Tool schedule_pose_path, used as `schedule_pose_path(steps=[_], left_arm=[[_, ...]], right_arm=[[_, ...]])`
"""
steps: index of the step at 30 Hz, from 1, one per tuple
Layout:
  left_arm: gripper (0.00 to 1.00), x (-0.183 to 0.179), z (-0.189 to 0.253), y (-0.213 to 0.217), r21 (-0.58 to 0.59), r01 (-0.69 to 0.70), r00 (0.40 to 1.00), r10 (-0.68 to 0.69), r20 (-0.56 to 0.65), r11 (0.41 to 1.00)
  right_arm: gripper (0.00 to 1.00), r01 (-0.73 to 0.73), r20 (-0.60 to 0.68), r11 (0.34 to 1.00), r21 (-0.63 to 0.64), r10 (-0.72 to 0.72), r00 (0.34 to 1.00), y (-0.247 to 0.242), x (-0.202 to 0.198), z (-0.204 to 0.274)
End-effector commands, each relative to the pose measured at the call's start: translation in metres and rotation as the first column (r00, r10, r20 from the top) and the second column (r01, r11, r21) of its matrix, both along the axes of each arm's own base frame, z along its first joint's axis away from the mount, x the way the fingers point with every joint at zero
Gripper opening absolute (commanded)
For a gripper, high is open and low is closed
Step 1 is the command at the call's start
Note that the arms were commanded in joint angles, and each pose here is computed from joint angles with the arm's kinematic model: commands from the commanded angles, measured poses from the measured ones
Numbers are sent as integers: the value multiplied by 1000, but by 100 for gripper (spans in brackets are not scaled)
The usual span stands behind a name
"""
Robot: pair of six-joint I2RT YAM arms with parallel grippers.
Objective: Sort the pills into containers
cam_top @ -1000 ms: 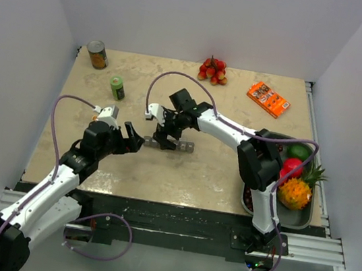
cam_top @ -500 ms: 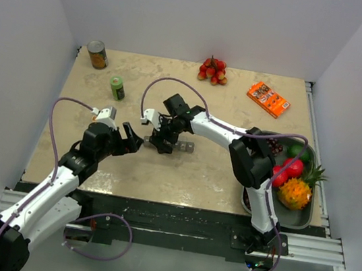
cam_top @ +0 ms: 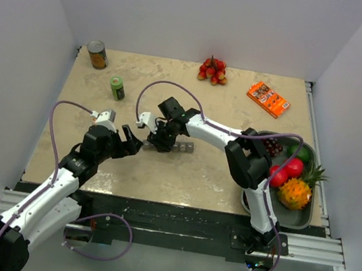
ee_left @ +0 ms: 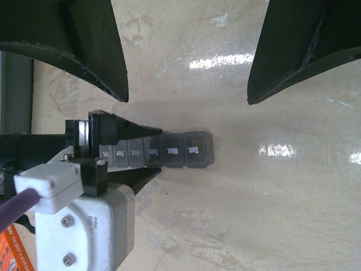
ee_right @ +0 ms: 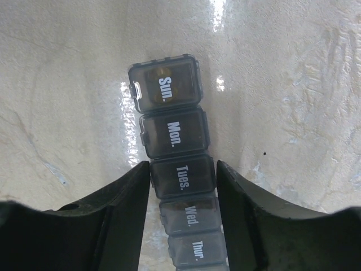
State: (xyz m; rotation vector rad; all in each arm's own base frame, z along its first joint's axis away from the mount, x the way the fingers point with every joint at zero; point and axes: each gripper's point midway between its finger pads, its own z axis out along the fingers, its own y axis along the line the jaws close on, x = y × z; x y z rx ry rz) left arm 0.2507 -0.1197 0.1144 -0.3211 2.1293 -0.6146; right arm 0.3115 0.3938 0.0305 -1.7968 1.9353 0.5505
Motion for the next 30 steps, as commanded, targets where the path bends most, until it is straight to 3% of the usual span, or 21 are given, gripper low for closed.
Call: schedule_pose_path(steps=[1, 7, 10, 15, 22, 30], left_arm=[[89, 3, 2, -2, -42, -13, 1000, 14, 15, 999], [90, 1, 1, -6, -51, 13, 1000, -12, 18, 999], [90, -2, 0, -12, -30, 80, 996, -78, 45, 996], [89, -8, 1, -34, -47, 243, 961, -234, 145, 969], [89, -13, 1, -54, -206, 288, 954, -260, 152, 935], [89, -20, 18, -75, -391, 351, 933, -285, 218, 851]], right_arm=[[46, 12, 48, 999, 30, -13, 999, 9, 12, 15], [24, -9, 53, 999, 33, 8, 999, 7, 8, 21], [20, -47, 43, 997, 57, 45, 998, 6, 0, 33], [16, -105, 14, 989, 100, 104, 994, -7, -17, 54], [14, -155, 30, 977, 148, 153, 988, -33, -31, 65], [14, -212, 29, 952, 220, 211, 977, -42, -52, 77]])
